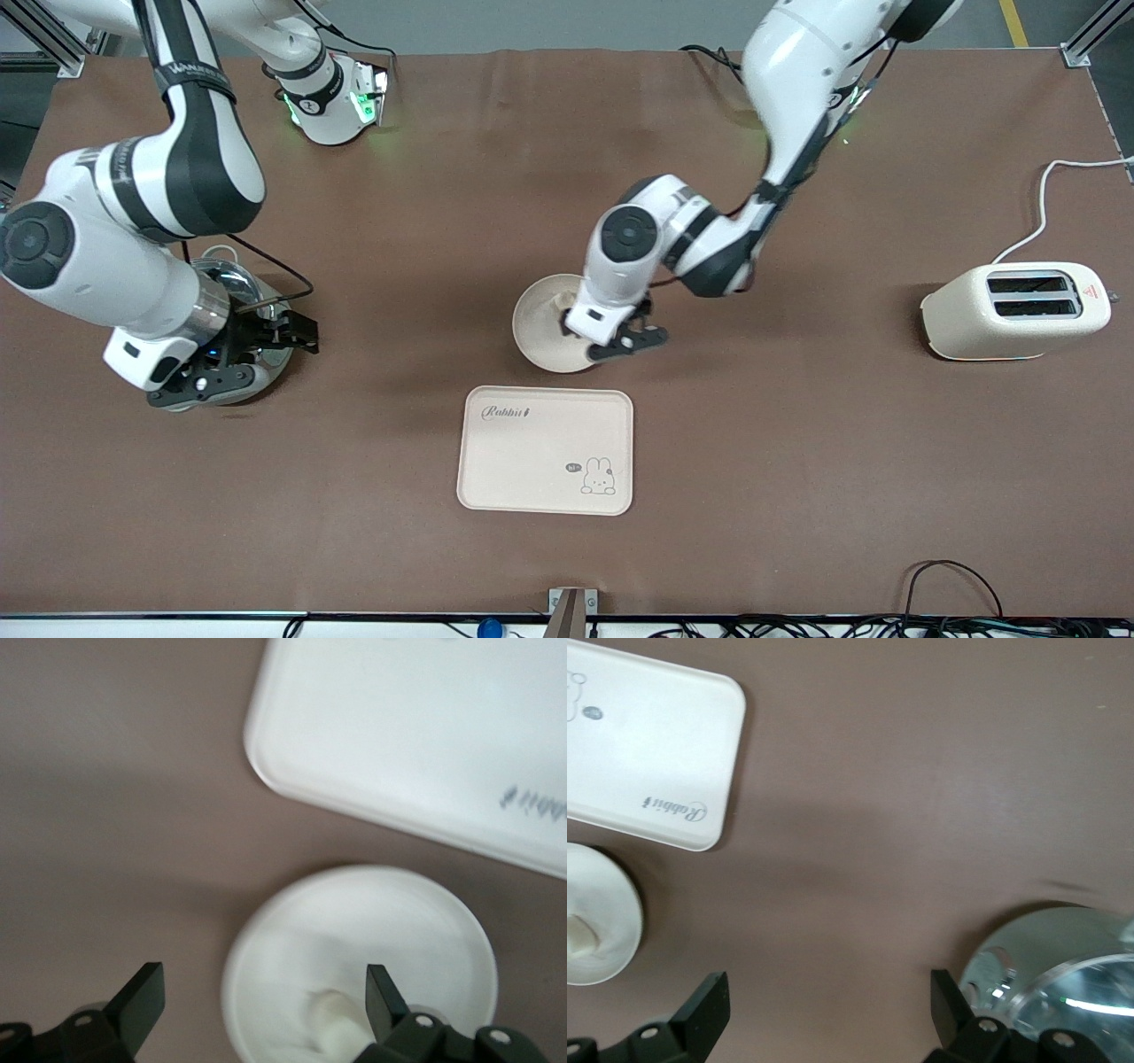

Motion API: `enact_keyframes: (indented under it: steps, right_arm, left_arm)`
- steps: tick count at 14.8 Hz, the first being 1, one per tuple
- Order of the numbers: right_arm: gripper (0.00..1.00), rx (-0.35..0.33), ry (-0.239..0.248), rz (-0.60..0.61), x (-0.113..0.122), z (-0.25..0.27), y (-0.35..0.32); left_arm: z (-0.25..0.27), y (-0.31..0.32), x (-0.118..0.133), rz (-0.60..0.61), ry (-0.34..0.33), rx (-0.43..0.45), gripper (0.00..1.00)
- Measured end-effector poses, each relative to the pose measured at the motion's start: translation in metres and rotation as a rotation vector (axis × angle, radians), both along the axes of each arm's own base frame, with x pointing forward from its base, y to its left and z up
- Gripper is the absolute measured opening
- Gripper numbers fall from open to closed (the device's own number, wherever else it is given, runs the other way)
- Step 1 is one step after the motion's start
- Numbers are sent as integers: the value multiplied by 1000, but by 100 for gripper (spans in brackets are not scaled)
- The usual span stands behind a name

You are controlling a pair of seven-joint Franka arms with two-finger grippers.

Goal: Place bun in plate and plate on tray
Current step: 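Open the left gripper and withdraw it while the right gripper approaches, then lower the right gripper to the plate rim and grasp it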

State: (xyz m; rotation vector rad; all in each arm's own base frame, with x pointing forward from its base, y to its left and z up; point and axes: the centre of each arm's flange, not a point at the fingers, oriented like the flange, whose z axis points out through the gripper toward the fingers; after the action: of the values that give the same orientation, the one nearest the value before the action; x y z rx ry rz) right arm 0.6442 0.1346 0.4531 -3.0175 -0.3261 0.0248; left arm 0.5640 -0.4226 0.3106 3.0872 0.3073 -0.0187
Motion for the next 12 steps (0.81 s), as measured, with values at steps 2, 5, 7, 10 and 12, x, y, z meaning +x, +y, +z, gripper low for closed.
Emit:
enact_keyframes:
  steps: [2, 5, 7, 10, 12]
  right_arm:
    - [100, 29, 24, 13, 0, -19, 22]
    - [100, 83, 65, 35, -5, -48, 65]
    - [100, 107, 97, 42, -10, -72, 94]
    - [100, 110, 119, 71, -18, -112, 133]
    - [96, 134, 135, 70, -24, -140, 158]
  left_arm:
    - [50, 73, 39, -47, 11, 40, 100]
    - [124, 172, 73, -155, -27, 58, 100]
    - [175, 226, 77, -214, -56, 72, 100]
    - [243, 272, 57, -217, -64, 93, 100]
    - [277, 277, 38, -224, -72, 98, 100]
